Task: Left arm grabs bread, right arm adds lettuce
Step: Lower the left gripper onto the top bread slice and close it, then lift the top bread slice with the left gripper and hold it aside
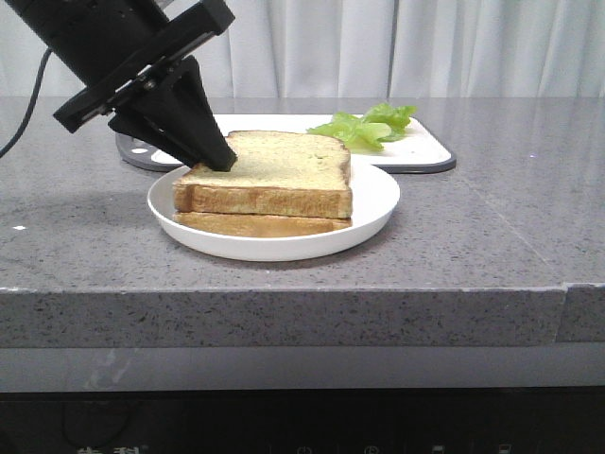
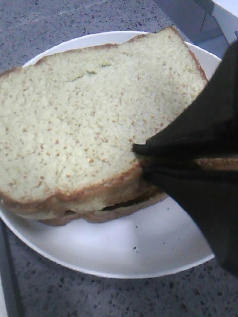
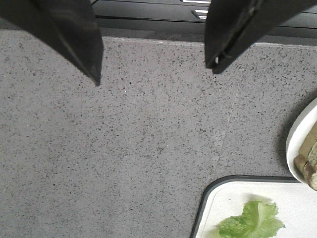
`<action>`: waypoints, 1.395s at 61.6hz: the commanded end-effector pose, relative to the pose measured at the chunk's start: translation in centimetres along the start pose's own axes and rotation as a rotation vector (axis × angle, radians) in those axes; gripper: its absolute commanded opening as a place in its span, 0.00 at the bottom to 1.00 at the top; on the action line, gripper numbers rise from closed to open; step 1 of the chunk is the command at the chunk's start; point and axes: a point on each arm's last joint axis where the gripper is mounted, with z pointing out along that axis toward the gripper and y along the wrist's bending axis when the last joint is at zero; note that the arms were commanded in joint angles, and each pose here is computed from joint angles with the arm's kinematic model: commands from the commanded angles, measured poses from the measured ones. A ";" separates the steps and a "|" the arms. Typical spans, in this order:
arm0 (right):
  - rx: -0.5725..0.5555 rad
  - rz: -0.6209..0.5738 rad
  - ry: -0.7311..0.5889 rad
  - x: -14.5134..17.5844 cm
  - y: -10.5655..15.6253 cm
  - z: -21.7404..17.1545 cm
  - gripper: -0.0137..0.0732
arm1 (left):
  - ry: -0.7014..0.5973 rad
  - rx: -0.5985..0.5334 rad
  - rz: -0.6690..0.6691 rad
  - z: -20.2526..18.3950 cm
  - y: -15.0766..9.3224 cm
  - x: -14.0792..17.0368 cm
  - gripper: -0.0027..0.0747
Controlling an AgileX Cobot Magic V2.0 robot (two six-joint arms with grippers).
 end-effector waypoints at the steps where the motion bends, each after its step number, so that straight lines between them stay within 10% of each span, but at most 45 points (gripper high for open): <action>1: -0.002 0.001 -0.075 -1.3 0.1 -0.3 0.70 | -0.059 0.035 0.019 -2.1 -1.6 -0.5 0.01; 25: -0.002 0.001 -0.076 -1.3 0.1 -0.3 0.70 | -0.226 0.050 0.121 -10.2 -5.0 1.4 0.01; 53: -0.007 0.011 -0.053 -1.5 0.1 0.3 0.70 | -0.448 -0.100 -0.024 -16.8 -2.1 10.7 0.01; 86: -0.262 0.066 0.133 -9.5 2.2 11.1 0.70 | -0.470 -0.111 -0.031 -17.1 -2.2 12.3 0.01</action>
